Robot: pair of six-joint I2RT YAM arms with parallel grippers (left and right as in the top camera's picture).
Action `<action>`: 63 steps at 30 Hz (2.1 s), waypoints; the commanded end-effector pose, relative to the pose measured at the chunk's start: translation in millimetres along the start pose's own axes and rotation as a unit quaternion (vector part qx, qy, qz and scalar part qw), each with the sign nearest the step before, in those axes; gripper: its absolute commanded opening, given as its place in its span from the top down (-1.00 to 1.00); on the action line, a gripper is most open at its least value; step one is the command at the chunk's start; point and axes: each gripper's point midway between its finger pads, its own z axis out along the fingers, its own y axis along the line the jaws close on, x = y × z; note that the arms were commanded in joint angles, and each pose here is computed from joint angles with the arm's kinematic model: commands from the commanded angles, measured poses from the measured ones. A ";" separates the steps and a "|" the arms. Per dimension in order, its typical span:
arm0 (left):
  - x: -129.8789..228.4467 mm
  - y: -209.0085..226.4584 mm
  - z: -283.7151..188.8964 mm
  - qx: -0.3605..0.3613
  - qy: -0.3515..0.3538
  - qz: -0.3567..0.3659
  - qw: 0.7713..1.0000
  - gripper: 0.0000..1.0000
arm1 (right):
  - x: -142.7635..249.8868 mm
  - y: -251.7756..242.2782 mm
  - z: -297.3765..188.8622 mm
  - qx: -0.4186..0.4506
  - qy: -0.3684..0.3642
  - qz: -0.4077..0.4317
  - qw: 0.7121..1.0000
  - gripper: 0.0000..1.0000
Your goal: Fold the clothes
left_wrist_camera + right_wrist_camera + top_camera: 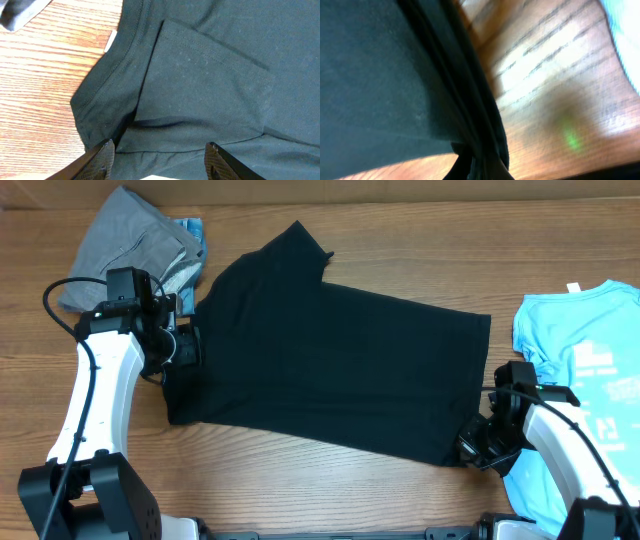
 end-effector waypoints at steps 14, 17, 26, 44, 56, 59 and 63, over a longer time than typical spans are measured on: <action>-5.9 -12.8 -5.7 0.024 -0.012 0.036 0.999 -0.09 | -45.1 47.7 -38.3 -0.087 -0.099 -0.032 0.991 -0.23; -7.8 -29.4 -8.5 0.052 -0.015 0.056 0.997 -0.08 | -67.2 82.5 -73.8 -0.147 -0.153 -0.074 0.975 -0.22; -49.5 -94.0 -51.7 0.076 -0.090 0.148 0.982 -0.25 | -127.5 143.0 -146.7 -0.206 -0.248 -0.098 0.941 -0.14; 58.5 -17.1 2.2 -0.037 0.155 -0.026 0.987 -0.08 | -21.3 85.6 -57.6 -0.063 0.065 -0.099 0.991 -0.43; 49.9 4.9 39.4 -0.023 0.106 -0.050 0.993 -0.39 | 11.4 32.3 12.1 -0.009 0.100 0.008 0.995 -0.52; 39.9 4.2 41.4 -0.020 0.085 -0.047 0.995 -0.42 | 9.8 26.9 23.1 -0.004 0.092 0.036 0.995 -0.50; 36.3 2.9 42.1 -0.018 0.078 -0.044 0.996 -0.43 | -4.2 5.7 27.0 0.054 0.044 0.080 0.994 -0.28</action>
